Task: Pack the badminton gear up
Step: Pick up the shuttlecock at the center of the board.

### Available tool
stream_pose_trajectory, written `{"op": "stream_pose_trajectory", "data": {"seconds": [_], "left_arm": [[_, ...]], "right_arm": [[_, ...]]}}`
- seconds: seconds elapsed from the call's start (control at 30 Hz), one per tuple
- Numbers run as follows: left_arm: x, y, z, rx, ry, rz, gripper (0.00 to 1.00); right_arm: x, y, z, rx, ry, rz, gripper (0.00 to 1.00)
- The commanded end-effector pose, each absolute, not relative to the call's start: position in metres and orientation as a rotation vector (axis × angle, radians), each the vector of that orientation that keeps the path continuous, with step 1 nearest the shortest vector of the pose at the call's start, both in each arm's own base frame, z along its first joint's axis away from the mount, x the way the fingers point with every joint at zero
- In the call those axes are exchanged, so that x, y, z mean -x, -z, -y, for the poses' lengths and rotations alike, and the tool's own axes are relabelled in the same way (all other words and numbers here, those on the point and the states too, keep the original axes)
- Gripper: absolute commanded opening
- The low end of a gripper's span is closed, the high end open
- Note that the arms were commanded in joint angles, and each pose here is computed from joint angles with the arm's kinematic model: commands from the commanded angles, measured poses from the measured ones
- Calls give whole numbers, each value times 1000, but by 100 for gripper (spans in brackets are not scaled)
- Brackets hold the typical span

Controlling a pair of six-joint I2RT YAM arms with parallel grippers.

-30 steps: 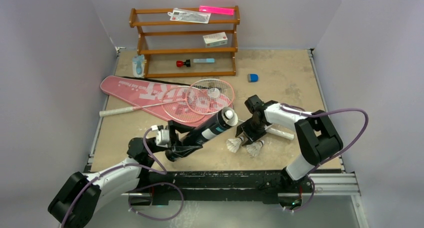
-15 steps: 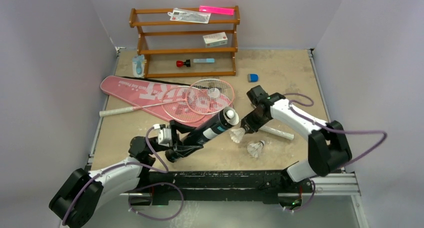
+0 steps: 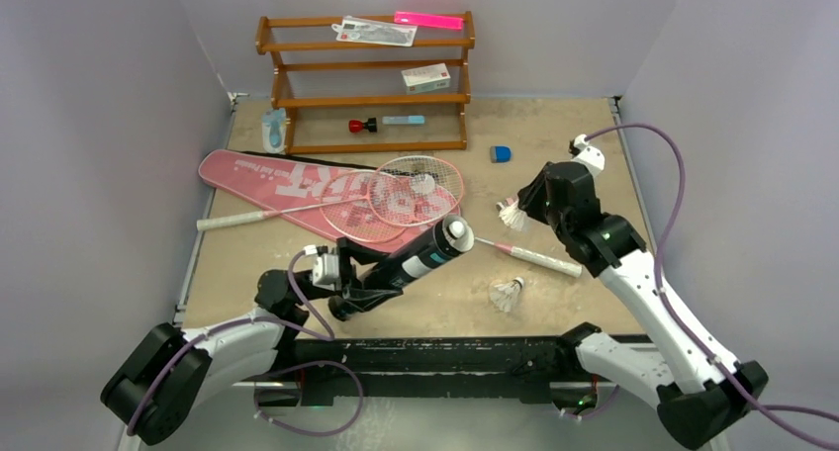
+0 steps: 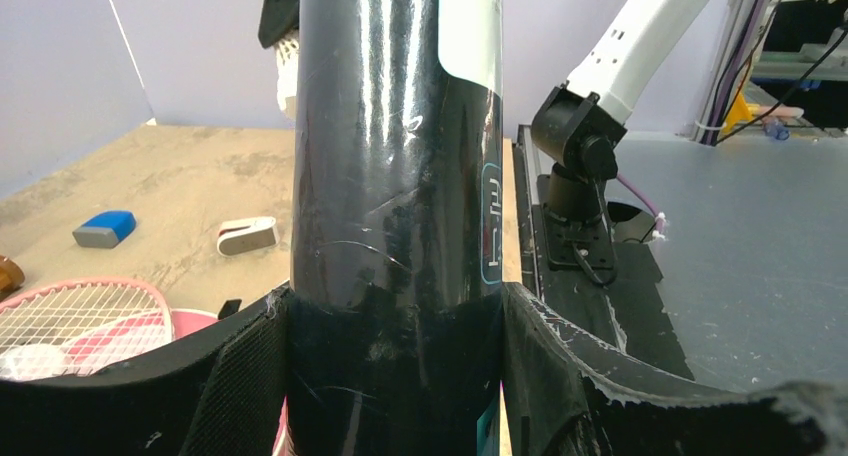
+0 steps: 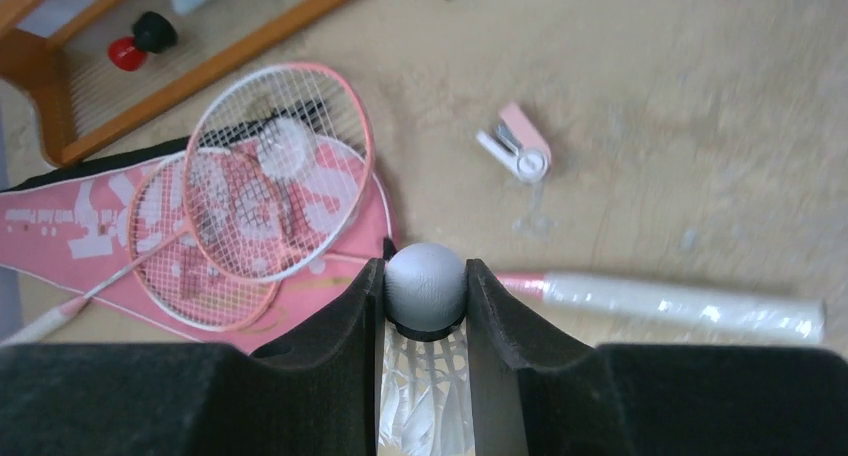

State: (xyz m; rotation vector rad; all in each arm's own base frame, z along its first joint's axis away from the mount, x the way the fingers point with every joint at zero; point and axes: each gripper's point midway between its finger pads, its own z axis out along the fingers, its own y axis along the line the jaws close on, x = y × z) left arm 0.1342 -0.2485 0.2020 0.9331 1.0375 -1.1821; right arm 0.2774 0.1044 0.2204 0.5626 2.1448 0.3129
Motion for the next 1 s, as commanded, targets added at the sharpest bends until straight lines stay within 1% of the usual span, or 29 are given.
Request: {"op": "stream_pose_trajectory", "data": {"seconds": [0.0,0.1,0.23,0.3,0.4,0.43,0.57,0.77,0.97], "left_arm": [[-121,-212,242,-908,1205,-965,47],[-123,-219,244,-910,1203,-941,47],[-123,-230,250,-953,1217,-909,48],[-121,-233,252,-969,1233,-889,48],[-118,-232,256,-992,1283,-888,48],[-118,-232,256,-989,1299,-891,48],[-122,-233,263,-985,1359,-912,48],[-129,-247,268,-993,1338,-860,48],[-130,-251,267,-997,1296,-824,48]], "right_arm": [[-298,-275,-94,-239,-228,-1910,22],[-294,-314,-101,-135,-295,-1778,22],[-277,-379,-119,-20,-477,-1557,20],[-267,-406,-123,3,-535,-1469,11],[-251,-435,-132,66,-620,-1377,5],[-244,-441,-136,100,-651,-1354,4],[-224,-457,-146,189,-722,-1277,3],[-190,-465,-154,316,-797,-1172,0],[-190,-454,-153,301,-802,-1189,0]]}}
